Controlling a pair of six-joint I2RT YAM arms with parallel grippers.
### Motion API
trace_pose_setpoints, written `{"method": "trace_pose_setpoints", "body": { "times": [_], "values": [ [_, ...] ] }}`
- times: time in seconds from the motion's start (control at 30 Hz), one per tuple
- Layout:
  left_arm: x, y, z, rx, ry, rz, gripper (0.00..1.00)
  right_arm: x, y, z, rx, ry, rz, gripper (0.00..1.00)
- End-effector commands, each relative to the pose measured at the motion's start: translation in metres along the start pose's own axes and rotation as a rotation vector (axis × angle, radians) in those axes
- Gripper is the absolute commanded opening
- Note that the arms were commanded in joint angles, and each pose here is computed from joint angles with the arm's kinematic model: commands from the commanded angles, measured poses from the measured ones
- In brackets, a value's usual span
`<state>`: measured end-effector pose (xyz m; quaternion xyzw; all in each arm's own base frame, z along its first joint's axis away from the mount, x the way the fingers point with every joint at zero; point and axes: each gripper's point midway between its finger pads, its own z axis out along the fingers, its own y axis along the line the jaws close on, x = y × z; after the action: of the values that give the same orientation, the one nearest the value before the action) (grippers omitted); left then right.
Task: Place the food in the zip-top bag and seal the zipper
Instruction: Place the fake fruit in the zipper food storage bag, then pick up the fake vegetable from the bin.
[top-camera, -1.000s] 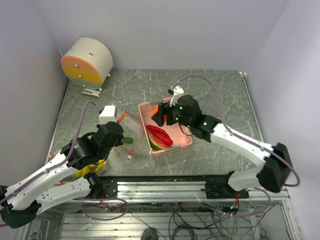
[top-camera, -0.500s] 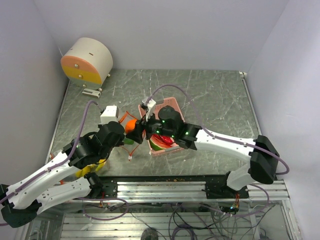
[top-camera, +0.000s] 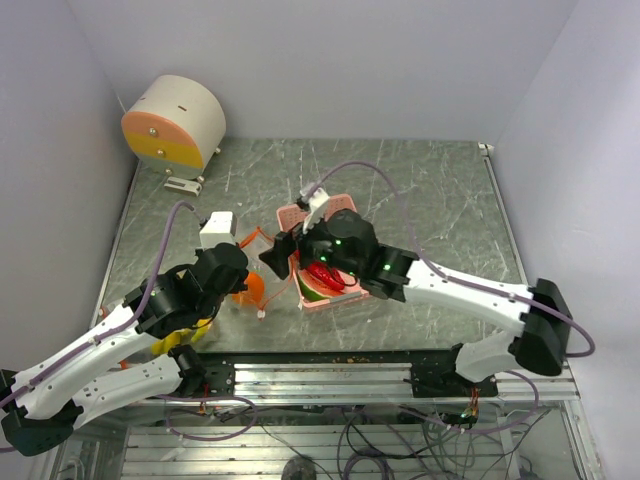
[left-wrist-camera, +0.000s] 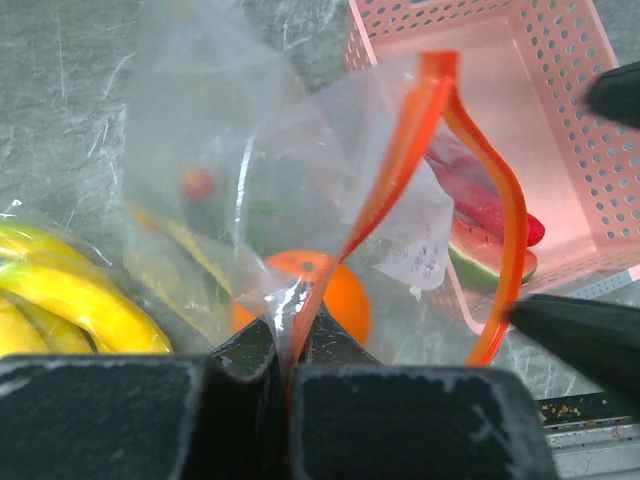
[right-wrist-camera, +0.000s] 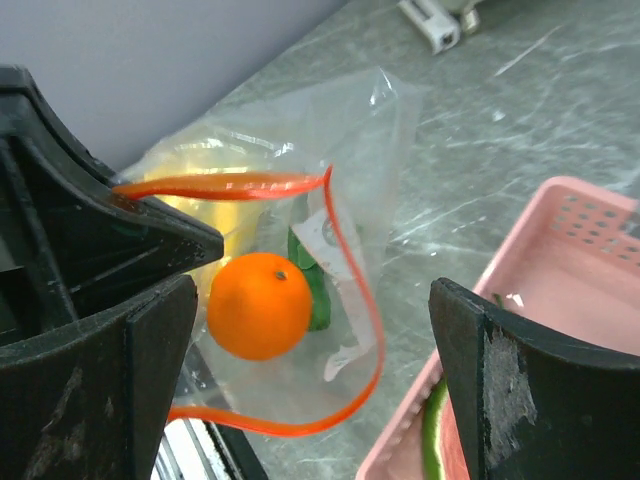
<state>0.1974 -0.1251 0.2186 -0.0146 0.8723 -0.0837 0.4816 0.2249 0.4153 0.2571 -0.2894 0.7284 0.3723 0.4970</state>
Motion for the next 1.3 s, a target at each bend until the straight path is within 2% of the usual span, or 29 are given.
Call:
{"method": "trace_pose_setpoints", "body": {
  "times": [0.0,0.17,0.47,0.57,0.73,1.07,1.13,1.27],
  "values": [
    [0.0,-0.002,-0.001,0.01,-0.003,-0.009,0.07,-0.019,-0.025,-0.035,0.149,-0.062,-0.018,1.0],
    [-0.002,0.002,-0.003,0.0,-0.006,-0.002,0.07,0.007,-0.084,-0.06,0.423,0.012,0.0,0.99],
    [-0.003,0.008,-0.006,-0.015,-0.011,-0.001,0.07,0.08,-0.156,-0.052,0.586,0.241,0.133,0.92],
    [-0.001,0.01,-0.006,-0.023,-0.009,0.004,0.07,0.106,-0.163,-0.039,0.559,0.313,0.129,0.82],
    [-0.001,0.012,-0.007,-0.027,-0.011,0.0,0.07,0.148,-0.156,-0.013,0.442,0.462,0.099,0.71],
    [0.001,0.013,-0.007,-0.018,-0.012,-0.009,0.07,0.191,-0.169,0.003,0.453,0.54,0.07,0.7],
    [0.002,0.014,-0.008,-0.026,-0.005,-0.007,0.07,0.197,-0.172,0.005,0.461,0.545,0.068,0.62],
    [0.002,0.015,-0.008,-0.029,-0.002,-0.006,0.07,0.2,-0.177,0.004,0.487,0.551,0.062,0.35]
  ]
}}
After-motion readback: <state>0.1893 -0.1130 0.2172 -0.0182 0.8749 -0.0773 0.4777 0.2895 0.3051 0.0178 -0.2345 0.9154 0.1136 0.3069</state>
